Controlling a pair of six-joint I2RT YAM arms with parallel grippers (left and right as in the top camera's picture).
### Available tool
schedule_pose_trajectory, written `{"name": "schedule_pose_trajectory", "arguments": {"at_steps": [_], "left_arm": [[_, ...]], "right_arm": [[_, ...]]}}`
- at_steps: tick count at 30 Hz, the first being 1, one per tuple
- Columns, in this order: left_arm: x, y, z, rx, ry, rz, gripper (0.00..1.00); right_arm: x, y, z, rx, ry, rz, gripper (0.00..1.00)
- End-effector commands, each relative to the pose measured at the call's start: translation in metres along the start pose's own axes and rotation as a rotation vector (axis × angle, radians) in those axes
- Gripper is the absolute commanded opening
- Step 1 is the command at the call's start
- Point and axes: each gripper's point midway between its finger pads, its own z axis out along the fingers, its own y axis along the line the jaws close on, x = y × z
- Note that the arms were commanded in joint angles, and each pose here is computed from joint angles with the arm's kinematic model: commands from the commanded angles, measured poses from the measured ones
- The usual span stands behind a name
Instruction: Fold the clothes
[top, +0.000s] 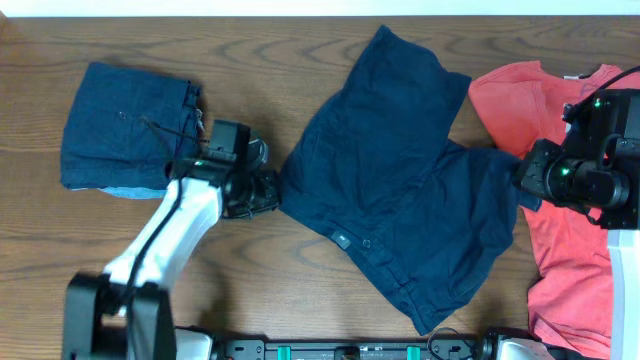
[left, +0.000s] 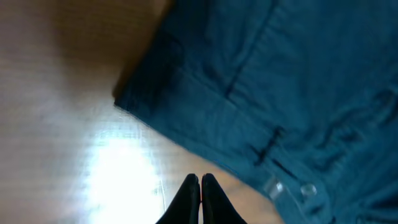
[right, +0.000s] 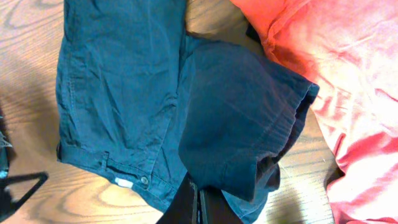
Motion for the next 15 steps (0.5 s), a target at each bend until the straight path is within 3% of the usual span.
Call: {"name": "schedule_pose_trajectory", "arguments": {"at_steps": [1,6,12,15], "left_arm": [[-0.001,0.01,0.019,-0.03,0.019,-0.102,0.06],[-0.012,0.016,0.043,-0.03,0.015,-0.192,0.06],[-0.017,0.022,0.061,-0.033,0.014,-0.194,0.06],[-0.017,0.039,0.068,-0.112,0.005,-0.205,0.06]], "right_arm": [[-0.002,0.0,-0.003,-0.001,-0.012,0.003,0.01],[-0.002,0.0,-0.002,0.003,-0.011,0.003,0.01],[-0.002,-0.002,-0.002,0.011,-0.013,0.003,0.01],[-0.003,-0.003,-0.002,0.017,-0.018,0.003,0.01]]}}
